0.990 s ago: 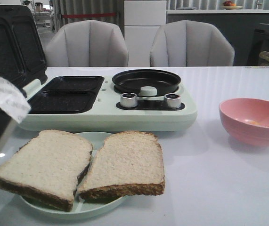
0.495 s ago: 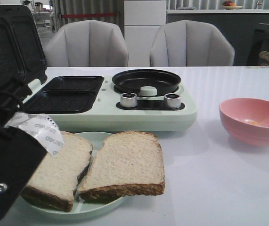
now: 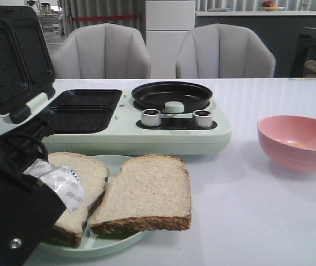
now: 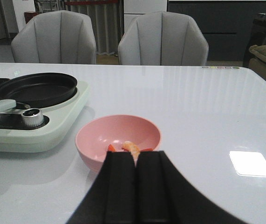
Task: Make breakfast with bread and shrimp
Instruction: 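Lower the left gripper and grasp the bread slice nearest the sandwich maker, then lift the bread with the left gripper and lay it on the farther plate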
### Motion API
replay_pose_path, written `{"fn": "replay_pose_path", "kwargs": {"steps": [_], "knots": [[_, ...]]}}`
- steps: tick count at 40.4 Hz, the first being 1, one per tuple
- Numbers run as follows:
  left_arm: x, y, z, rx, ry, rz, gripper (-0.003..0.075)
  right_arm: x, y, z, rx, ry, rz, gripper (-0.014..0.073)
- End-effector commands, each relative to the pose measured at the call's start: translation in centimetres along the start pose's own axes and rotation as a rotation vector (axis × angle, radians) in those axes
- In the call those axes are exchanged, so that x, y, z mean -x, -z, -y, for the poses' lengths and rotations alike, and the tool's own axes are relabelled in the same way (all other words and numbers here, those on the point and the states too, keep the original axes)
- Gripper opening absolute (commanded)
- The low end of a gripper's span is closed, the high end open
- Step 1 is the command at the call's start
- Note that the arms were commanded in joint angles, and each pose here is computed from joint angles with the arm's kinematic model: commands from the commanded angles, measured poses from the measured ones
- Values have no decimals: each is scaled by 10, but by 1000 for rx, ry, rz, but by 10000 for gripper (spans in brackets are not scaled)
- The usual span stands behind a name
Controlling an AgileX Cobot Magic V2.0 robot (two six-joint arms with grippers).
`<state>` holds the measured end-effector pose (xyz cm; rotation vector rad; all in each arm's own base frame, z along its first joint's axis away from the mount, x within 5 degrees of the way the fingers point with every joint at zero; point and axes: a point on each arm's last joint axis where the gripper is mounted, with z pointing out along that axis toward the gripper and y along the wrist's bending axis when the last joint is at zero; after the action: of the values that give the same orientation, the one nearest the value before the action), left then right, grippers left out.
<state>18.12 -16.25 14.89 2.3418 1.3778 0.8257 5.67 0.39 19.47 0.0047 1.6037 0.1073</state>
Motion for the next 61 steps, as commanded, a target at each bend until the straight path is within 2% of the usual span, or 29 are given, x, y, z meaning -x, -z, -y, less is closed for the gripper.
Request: {"fn": "replay_pose_path", "kwargs": {"steps": [1, 8, 11, 35, 46, 52, 61], "knots": [[-4, 6, -10, 48, 11, -14, 387, 10, 2, -1, 9, 10, 112, -33], [-5, 6, -10, 49, 8, -23, 103, 10, 2, -1, 9, 10, 112, -33], [-6, 6, -10, 46, 8, -37, 28, 10, 2, -1, 9, 10, 112, -33], [-19, 70, -16, 211, 100, -63, 37, 10, 2, -1, 9, 10, 112, -33], [-40, 103, -23, 380, 140, -40, 37, 10, 2, -1, 9, 10, 112, -33], [-55, 113, -36, 467, 176, -33, 37, 10, 2, -1, 9, 10, 112, -33], [-77, 115, -75, 540, 287, 15, 37, 10, 2, -1, 9, 10, 112, -33]]}}
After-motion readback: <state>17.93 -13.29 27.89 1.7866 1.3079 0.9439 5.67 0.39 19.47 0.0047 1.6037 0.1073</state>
